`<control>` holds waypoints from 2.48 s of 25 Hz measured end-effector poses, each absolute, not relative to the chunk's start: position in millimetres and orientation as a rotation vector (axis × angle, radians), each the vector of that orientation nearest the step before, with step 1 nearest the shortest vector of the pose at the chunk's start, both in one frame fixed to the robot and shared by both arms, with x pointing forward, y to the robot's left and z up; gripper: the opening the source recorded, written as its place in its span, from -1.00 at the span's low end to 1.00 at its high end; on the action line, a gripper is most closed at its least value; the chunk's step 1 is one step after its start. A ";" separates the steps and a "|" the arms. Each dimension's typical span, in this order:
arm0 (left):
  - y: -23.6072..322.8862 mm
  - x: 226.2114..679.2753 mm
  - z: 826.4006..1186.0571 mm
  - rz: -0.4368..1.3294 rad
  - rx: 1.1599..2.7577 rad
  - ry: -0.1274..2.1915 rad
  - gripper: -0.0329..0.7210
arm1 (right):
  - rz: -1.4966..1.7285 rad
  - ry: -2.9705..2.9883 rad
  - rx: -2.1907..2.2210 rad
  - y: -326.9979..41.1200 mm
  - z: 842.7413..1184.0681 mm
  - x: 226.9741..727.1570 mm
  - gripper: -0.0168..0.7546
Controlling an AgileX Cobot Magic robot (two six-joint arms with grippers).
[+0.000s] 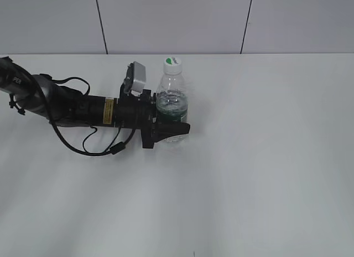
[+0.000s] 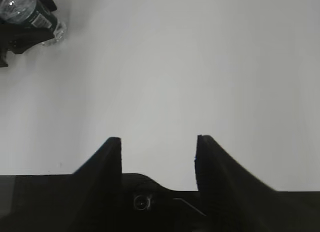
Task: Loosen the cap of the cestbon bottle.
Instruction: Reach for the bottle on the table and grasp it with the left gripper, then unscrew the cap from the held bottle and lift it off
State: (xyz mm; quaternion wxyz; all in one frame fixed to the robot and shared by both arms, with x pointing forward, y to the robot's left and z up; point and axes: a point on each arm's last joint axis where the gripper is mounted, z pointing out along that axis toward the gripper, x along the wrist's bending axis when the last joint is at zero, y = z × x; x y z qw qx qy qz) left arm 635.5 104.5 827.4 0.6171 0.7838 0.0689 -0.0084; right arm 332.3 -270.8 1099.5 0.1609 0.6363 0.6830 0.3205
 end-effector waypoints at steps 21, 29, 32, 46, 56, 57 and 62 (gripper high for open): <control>104.3 635.4 827.4 0.002 1.807 0.132 0.18 | 0.824 2.293 2.048 -181.3 1136.8 549.2 0.08; 104.3 635.4 827.4 0.002 1.807 0.132 0.18 | 0.835 2.379 1.999 -123.0 1115.5 605.9 0.08; 104.3 635.5 827.4 0.002 1.807 0.133 0.18 | 0.819 2.403 2.013 -103.2 1101.7 617.4 0.08; 103.7 636.8 828.4 0.024 1.795 0.132 0.18 | 0.780 2.406 2.125 -63.2 1070.1 634.7 0.08; 104.1 636.2 825.8 0.031 1.827 0.116 0.18 | 0.757 2.436 2.119 -53.8 1063.0 632.0 0.08; 104.1 636.2 825.8 0.031 1.827 0.116 0.18 | 0.756 2.441 2.114 -52.2 1063.0 631.0 0.08; 104.1 636.2 825.8 0.031 1.827 0.116 0.18 | 0.752 2.452 2.102 -48.4 1062.9 628.5 0.08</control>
